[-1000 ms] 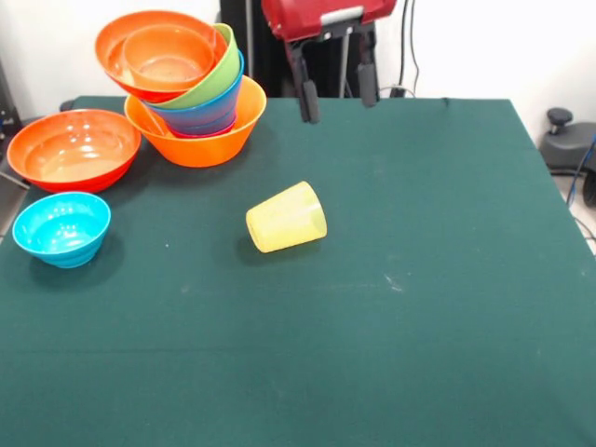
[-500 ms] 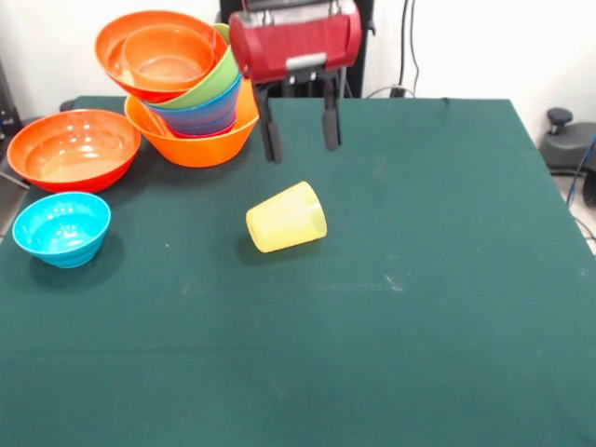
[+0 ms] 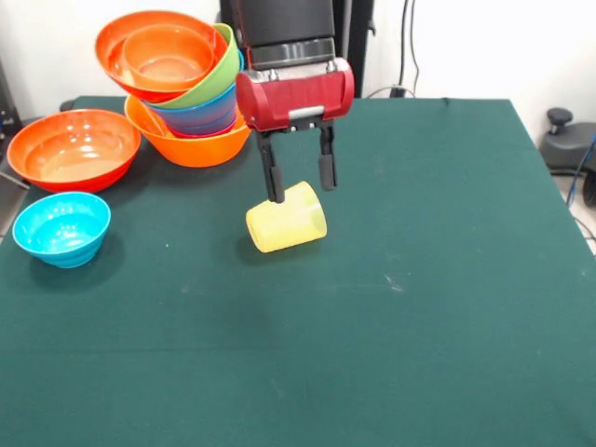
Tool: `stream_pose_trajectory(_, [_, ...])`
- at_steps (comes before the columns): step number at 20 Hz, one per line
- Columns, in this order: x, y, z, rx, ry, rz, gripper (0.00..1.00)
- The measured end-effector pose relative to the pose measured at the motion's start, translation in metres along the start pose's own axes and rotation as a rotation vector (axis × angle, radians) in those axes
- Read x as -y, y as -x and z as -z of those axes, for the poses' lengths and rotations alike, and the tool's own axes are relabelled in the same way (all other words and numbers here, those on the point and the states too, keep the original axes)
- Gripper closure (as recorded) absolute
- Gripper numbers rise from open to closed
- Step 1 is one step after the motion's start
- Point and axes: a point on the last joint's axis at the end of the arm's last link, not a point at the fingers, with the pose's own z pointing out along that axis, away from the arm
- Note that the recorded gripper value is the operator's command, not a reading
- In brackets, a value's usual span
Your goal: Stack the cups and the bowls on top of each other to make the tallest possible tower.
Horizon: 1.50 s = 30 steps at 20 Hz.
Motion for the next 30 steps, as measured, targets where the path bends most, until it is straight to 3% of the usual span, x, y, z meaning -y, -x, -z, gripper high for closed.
stream_pose_trajectory(4, [-0.018, -0.014, -0.004, -0.045, 0.001, 0.028, 0.00])
stream_pose_trajectory(14, [-0.037, -0.023, -0.008, -0.092, -0.013, 0.065, 0.00])
stream_pose_trajectory(20, [-0.036, -0.032, -0.013, -0.111, -0.008, 0.051, 0.00])
stream_pose_trajectory(30, [-0.024, -0.055, -0.022, -0.156, -0.033, 0.030, 0.00])
